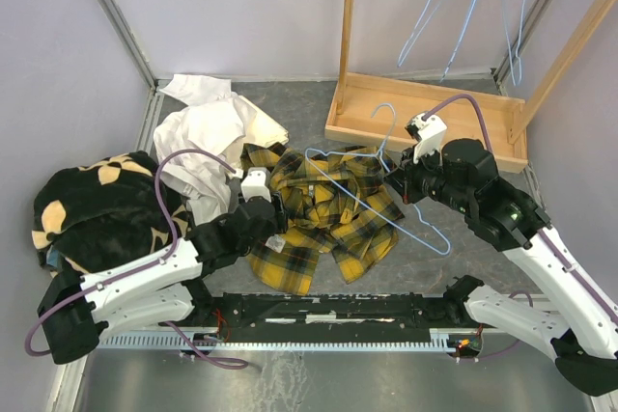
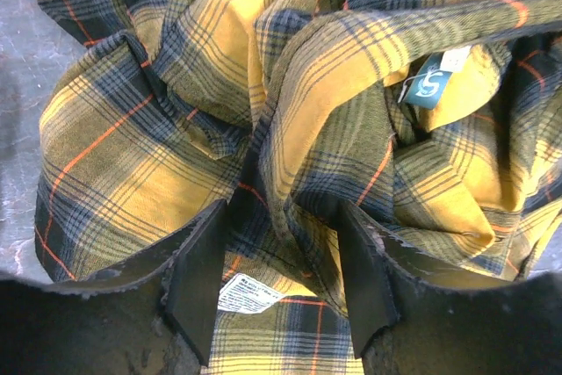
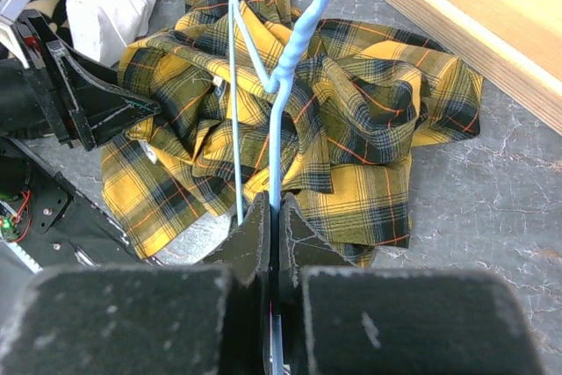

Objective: Place the shirt on the hanger

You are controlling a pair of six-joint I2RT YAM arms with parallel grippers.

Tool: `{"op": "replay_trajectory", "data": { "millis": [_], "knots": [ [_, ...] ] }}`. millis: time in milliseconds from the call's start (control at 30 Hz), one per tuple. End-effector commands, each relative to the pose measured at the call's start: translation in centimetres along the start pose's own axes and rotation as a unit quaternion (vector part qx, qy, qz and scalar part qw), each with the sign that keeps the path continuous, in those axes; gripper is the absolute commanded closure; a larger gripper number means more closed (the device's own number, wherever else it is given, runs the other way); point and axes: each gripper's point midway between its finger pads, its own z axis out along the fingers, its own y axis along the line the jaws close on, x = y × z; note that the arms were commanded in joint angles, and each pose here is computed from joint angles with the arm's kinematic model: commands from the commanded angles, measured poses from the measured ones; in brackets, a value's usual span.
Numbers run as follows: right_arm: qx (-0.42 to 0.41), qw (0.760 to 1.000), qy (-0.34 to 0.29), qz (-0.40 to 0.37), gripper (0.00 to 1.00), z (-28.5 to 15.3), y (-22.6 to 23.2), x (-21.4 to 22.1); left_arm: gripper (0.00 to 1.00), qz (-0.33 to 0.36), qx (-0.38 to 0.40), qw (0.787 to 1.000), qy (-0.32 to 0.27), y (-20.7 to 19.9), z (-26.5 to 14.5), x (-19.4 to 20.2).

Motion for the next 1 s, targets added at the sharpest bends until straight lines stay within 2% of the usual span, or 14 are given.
{"op": "replay_trajectory", "data": {
  "millis": [0,200,333,367,400,500,767,967],
  "knots": [
    [-0.011,0.999,-0.033,0.003,1.00,0.1,0.5,-1.7,0.44,-0.040,0.011,0.999,-0.033,-1.1,0.6,-1.2],
    [-0.008,0.999,-0.042,-0.001,1.00,-0.2,0.4,-2.1,0.67,-0.051,-0.021,0.997,-0.062,0.4,0.0,-2.4],
    [-0.012,0.999,-0.048,-0.018,1.00,-0.9,0.5,-2.5,0.85,-0.040,-0.032,0.995,-0.081,0.7,-0.8,-4.0],
    [-0.011,0.998,-0.051,-0.023,1.00,-1.2,0.5,-2.6,0.94,-0.034,-0.028,0.996,-0.082,0.6,-0.9,-4.3],
    [-0.015,0.998,-0.056,-0.030,1.00,-1.5,0.6,-2.8,0.97,-0.030,-0.026,0.996,-0.084,0.4,-1.1,-4.6],
    [-0.042,0.996,-0.058,-0.061,1.00,-2.6,1.5,-3.2,0.97,-0.013,-0.018,0.996,-0.084,0.0,-1.4,-5.3],
    [-0.041,0.987,-0.078,-0.132,1.00,-6.9,1.5,-4.6,0.97,0.027,-0.005,0.996,-0.085,-1.9,-2.6,-8.6],
    [-0.077,0.983,-0.077,-0.147,1.00,-8.8,2.8,-4.7,0.97,0.047,0.011,0.996,-0.076,-3.6,-2.6,-9.8]
  ]
}}
